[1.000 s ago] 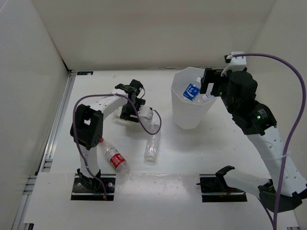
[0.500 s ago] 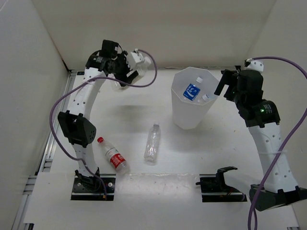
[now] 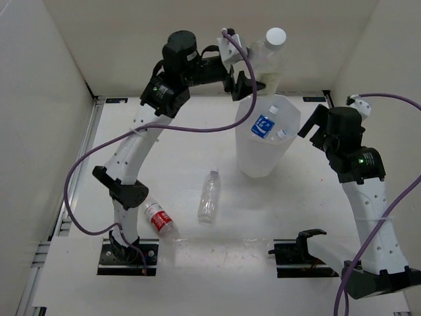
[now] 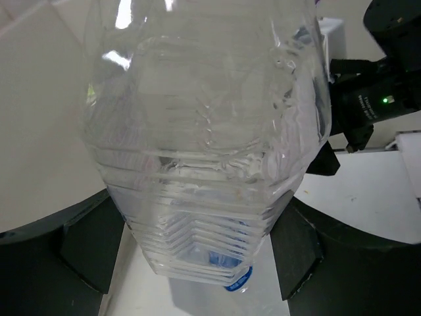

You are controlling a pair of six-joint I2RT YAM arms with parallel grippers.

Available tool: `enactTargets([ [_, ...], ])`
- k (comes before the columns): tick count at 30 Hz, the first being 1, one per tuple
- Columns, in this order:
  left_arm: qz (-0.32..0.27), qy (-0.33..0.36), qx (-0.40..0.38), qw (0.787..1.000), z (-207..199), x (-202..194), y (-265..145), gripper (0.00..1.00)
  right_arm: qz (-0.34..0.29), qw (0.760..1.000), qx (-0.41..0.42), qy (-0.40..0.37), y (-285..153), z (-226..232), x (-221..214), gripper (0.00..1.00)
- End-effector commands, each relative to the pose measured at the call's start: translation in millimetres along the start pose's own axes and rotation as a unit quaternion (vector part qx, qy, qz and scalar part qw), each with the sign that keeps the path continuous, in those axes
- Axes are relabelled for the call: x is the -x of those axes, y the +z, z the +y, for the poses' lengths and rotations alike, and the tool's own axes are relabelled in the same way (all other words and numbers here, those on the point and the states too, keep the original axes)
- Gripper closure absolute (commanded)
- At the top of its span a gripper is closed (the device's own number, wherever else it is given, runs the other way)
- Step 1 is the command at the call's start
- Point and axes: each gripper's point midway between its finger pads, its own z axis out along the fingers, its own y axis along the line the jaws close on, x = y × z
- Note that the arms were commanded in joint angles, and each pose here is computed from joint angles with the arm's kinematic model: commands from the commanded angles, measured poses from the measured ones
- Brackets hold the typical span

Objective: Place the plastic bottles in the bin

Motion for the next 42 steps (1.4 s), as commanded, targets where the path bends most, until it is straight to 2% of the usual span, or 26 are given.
enactTargets([
  [1,0.030,-0.076,-0.020,0.996,-5,-55,27,0.90,0.001,1.000,0.001,0.024,-2,0,-3,0.01],
  [7,0.073,-0.146,-0.044,0.986,-35,-108,53,0.90,0.000,1.000,0.008,0.021,-2,2,-1,0.01],
  [12,0.124,-0.177,-0.045,0.975,-56,-147,43,0.73,-0.004,1.000,0.010,0.018,-3,3,2,0.01],
  [14,0.133,-0.173,-0.019,0.976,-51,-145,35,0.66,-0.008,1.000,0.012,0.015,-6,2,3,0.01],
  [15,0.144,-0.177,-0.011,0.974,-51,-153,32,0.61,-0.008,1.000,0.012,0.015,-6,2,3,0.01],
  [16,0.144,-0.170,-0.003,0.975,-50,-148,28,0.47,-0.008,1.000,0.012,0.015,-6,2,3,0.01],
  [17,0.147,-0.170,0.001,0.974,-50,-149,25,0.41,-0.008,1.000,0.012,0.015,-6,2,3,0.01],
  [18,0.152,-0.174,-0.001,0.973,-53,-153,23,0.31,-0.012,1.000,0.014,0.017,-8,3,6,0.01],
  [20,0.151,-0.171,0.005,0.974,-53,-146,18,0.01,-0.012,1.000,0.014,0.017,-8,3,6,0.01],
  [24,0.149,-0.166,0.030,0.974,-46,-136,10,0.01,-0.018,1.000,0.017,0.009,-13,3,12,0.01],
  [28,0.126,-0.119,0.053,0.983,-31,-102,1,0.01,-0.020,0.999,0.030,0.000,-15,9,18,0.01],
  [34,0.159,-0.129,0.062,0.977,-36,-126,-6,0.01,-0.012,0.999,0.047,-0.005,-15,19,23,0.01],
  [35,0.151,-0.127,0.070,0.978,-33,-115,-9,0.01,-0.012,0.999,0.047,-0.005,-15,19,24,0.01],
  [39,0.129,-0.098,0.138,0.977,-2,-81,-17,0.01,-0.018,0.999,0.045,-0.020,-19,17,29,0.01],
  [41,0.126,-0.074,0.173,0.974,14,-67,-34,0.01,-0.020,0.999,0.037,-0.026,-22,14,30,0.01],
  [42,0.135,-0.071,0.184,0.971,22,-73,-46,0.01,-0.029,0.999,0.033,-0.024,-24,12,36,0.01],
])
